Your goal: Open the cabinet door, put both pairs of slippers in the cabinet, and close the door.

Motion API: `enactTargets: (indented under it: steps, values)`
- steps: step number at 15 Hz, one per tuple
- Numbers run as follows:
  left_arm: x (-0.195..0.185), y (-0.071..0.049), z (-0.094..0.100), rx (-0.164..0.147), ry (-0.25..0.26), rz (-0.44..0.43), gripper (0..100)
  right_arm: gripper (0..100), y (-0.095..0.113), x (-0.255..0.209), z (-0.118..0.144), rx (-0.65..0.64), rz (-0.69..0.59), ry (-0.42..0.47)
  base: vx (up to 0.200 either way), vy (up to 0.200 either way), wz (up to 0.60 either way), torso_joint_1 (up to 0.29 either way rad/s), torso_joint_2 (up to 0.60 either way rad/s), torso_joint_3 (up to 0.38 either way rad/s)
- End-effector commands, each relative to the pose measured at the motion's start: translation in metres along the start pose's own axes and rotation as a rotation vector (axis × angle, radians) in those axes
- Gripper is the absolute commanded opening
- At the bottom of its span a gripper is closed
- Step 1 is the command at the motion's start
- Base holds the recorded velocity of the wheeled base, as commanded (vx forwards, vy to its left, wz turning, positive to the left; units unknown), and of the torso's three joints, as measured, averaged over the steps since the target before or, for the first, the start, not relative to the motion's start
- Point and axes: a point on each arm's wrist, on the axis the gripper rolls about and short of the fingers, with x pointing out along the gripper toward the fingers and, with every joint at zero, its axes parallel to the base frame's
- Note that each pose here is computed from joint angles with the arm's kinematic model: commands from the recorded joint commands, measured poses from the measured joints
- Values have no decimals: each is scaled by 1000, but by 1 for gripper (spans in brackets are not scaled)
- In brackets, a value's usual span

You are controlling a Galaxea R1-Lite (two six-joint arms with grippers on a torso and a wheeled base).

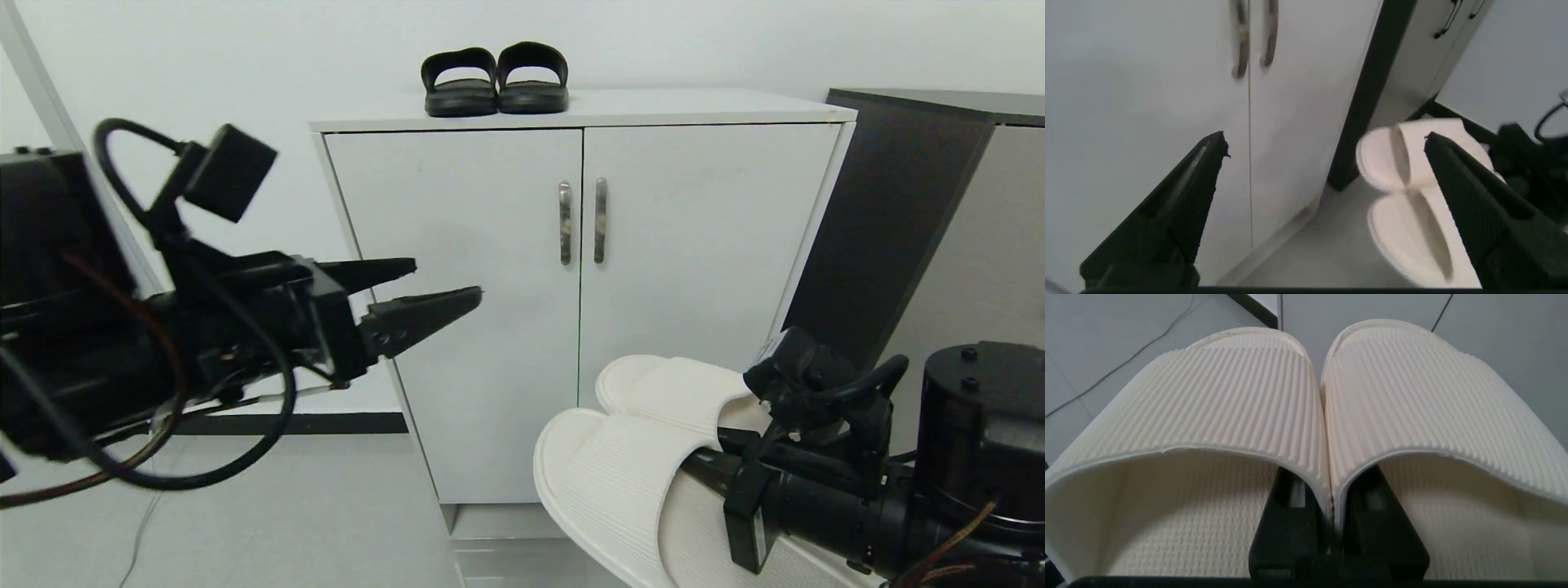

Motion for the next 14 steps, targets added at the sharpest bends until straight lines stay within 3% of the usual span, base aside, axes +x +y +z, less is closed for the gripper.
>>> enactTargets:
  steps: [1,2,5,9,11,14]
  values:
    - [65,4,-7,-8,24,-53,100,0,0,1,-1,-1,0,6,0,0,0,0,0,0]
    - [75,4,-7,-9,24,-53,100,0,0,1,-1,-1,0,6,0,0,0,0,0,0]
    - [113,-10,5,-82,-13,-106,100,0,0,3,-3,-2,1,16,0,0,0,0,0,0]
    - [148,-1,15,-98,17,-111,100,0,0,-1,-2,-3,-1,7,0,0,0,0,0,0]
    - [165,3,18,-101,22,-163,100,0,0,0,-3,-1,1,12,0,0,0,0,0,0]
    - [187,15,16,-150,22,-207,100,0,0,2,-4,-3,1,18,0,0,0,0,0,0]
